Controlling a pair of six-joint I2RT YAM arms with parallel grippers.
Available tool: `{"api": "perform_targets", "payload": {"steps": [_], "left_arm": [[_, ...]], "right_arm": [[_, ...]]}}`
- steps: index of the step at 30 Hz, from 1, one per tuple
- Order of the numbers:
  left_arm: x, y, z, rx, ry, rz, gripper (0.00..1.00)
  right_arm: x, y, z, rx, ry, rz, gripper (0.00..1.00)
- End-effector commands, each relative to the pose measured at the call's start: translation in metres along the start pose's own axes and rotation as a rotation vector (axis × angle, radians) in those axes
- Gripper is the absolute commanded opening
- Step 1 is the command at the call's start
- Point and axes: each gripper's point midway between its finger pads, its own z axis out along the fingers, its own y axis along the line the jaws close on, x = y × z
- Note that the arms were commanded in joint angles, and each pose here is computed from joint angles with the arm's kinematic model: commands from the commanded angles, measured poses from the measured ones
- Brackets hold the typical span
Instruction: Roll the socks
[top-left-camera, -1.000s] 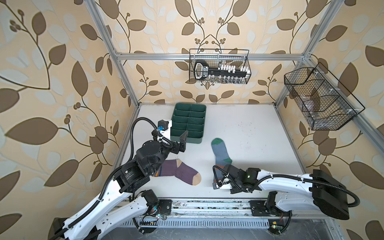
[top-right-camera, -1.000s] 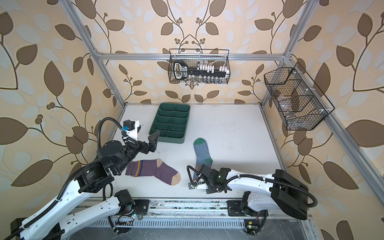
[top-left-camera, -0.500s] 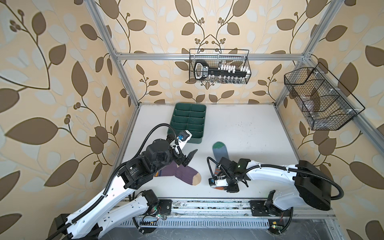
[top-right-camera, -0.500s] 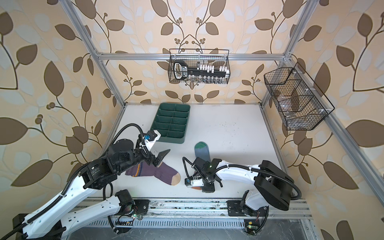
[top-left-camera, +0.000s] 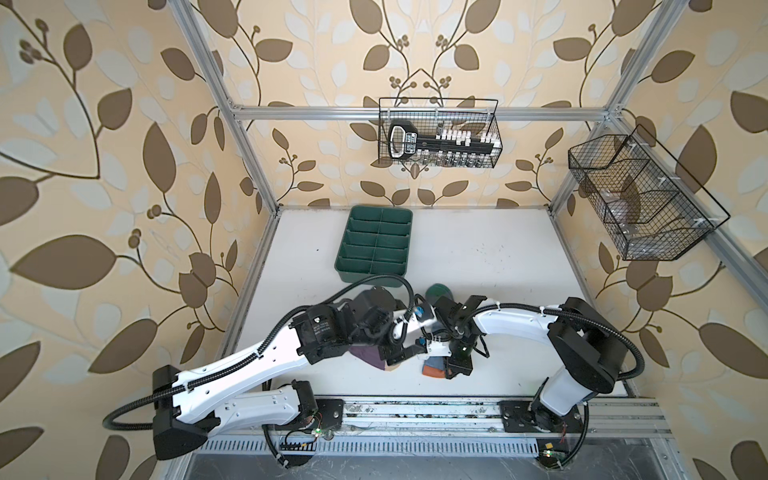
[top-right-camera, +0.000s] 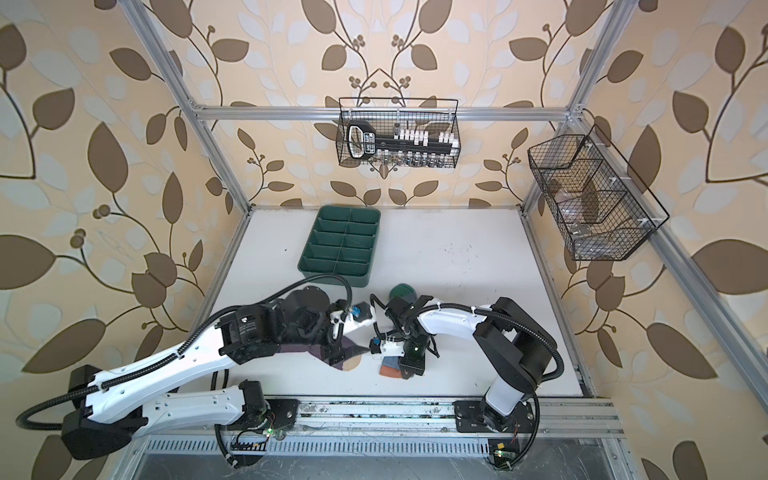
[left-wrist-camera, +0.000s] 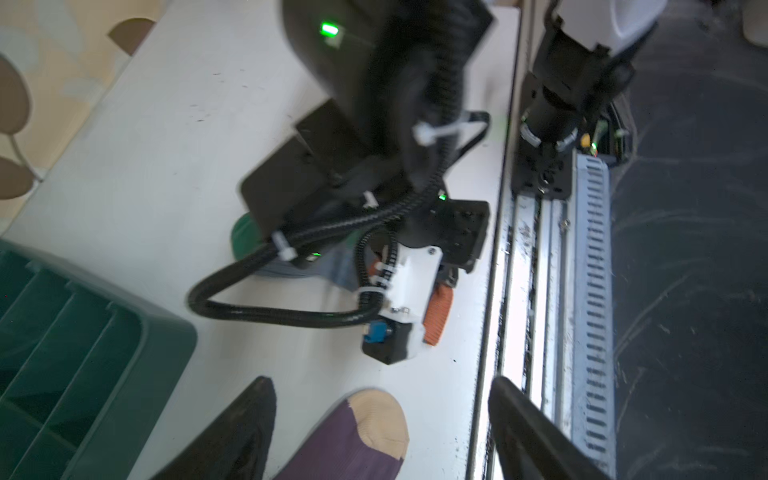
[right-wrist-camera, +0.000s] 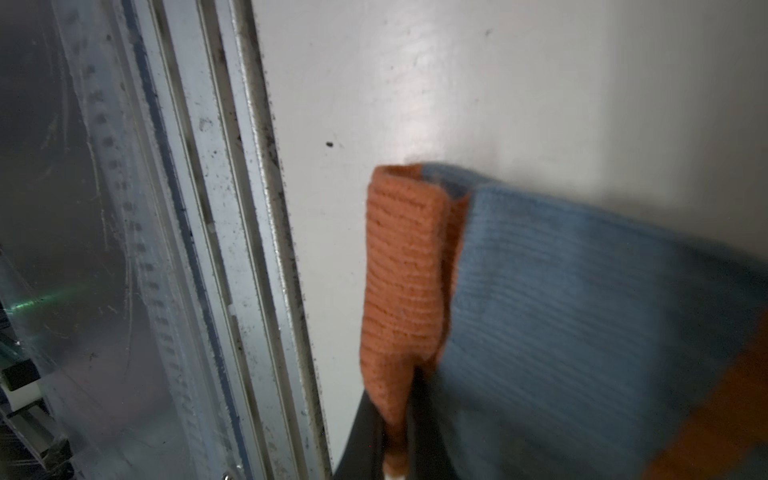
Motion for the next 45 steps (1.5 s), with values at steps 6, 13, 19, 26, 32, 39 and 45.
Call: {"api": "perform_targets", "payload": {"steps": [6,13,19,26,32,39,45], "left_arm": [[0.047,-0.006,0.052,-0.155,0.178,0.314,0.82],[0.044,-0.01,0.102,-0.276,0.164,0.415,0.74],[0.056,-0.011,0.131,-0.313,0.258,0.407,0.64],[0.073,-0.022,0.15,-0.274,0.275,0.409,0.6],[0.082,-0.025,0.174,-0.269,0.307,0.419,0.45],[0.097,-0.016,0.188,-0.31,0.349,0.409,0.31],[0.104,-0.017,0.195,-0.296,0.385,0.393,0.05]], "right_arm": [[0.011,-0.043,0.003,0.07,0.044,0.095,0.0],[0.008,-0.044,0.003,0.051,0.02,0.106,0.0],[0.008,-0.047,-0.001,0.065,0.005,0.11,0.0],[0.007,-0.052,-0.004,0.057,-0.023,0.133,0.0],[0.007,-0.053,-0.005,0.061,-0.027,0.135,0.0],[0.006,-0.051,-0.007,0.059,-0.034,0.136,0.0],[0.004,-0.052,-0.008,0.063,-0.045,0.133,0.0]]}}
